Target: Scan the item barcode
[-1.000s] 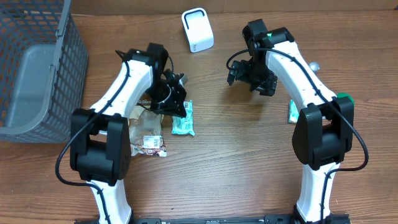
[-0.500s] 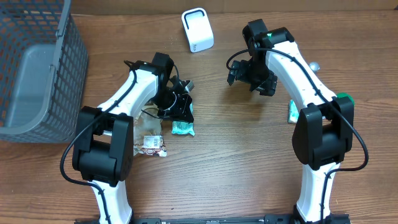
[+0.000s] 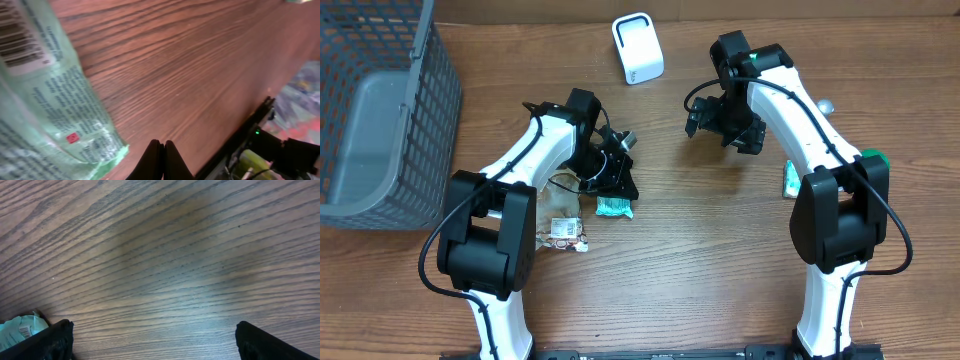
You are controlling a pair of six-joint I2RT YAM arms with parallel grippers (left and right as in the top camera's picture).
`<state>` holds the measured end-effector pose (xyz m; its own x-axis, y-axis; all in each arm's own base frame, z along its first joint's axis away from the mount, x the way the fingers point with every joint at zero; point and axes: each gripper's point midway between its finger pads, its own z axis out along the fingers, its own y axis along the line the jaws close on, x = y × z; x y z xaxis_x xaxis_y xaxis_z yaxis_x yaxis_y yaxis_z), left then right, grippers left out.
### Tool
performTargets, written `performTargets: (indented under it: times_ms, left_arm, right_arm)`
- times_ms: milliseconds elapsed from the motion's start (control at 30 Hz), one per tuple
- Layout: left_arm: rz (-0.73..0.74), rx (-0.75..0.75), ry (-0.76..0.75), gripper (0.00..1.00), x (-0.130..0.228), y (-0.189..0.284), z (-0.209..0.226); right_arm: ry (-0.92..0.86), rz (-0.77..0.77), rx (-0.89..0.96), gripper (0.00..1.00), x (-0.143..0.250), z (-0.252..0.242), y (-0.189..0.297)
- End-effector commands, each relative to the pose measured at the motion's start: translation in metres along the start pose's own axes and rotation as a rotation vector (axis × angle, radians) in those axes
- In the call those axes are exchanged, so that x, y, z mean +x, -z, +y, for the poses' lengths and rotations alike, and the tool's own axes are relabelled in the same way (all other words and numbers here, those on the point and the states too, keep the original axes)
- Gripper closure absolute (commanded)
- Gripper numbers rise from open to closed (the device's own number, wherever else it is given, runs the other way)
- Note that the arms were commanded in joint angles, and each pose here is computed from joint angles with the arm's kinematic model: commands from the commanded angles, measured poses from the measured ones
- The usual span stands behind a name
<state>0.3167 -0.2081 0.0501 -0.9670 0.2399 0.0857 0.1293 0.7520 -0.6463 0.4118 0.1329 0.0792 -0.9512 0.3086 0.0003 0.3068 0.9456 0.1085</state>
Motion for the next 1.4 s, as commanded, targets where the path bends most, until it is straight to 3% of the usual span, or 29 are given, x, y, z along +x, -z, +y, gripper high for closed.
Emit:
performTargets:
  times_ms: [0,200,467,567,800,1233,1367]
  left_arm:
    - [0.024,0.051,-0.001,0.96,0.004,-0.004,-0.004]
    - [0.053,0.054,0.007,0.96,0.014,0.003,0.003]
    - [-0.016,0.145,0.014,0.96,0.001,0.017,0.007]
    - [-0.032,0.212,-0.005,0.96,0.002,0.014,0.004]
    - [-0.047,0.216,0.009,0.96,0.008,-0.003,0.019]
    - [-0.029,0.223,0.259,0.96,0.019,-0.058,0.067]
    - [-0.003,0.301,0.289,0.96,0.021,-0.063,0.063]
  right_arm:
    - [0.000,-0.023,-0.004,0.00,-0.003,-0.001,0.008]
    - [-0.001,-0.023,-0.004,0.00,-0.003,-0.001,0.008]
    - [-0.001,-0.023,-0.004,0.00,-0.003,-0.001,0.008]
    - [0.000,-0.023,-0.004,0.00,-0.003,-0.001,0.008]
    - [-0.001,-0.023,-0.004,0.00,-0.003,-0.001,0.008]
    - [-0.001,-0.023,-0.004,0.00,-0.003,-0.001,0.008]
    - [-0.001,-0.023,-0.004,0.00,-0.003,-0.001,0.008]
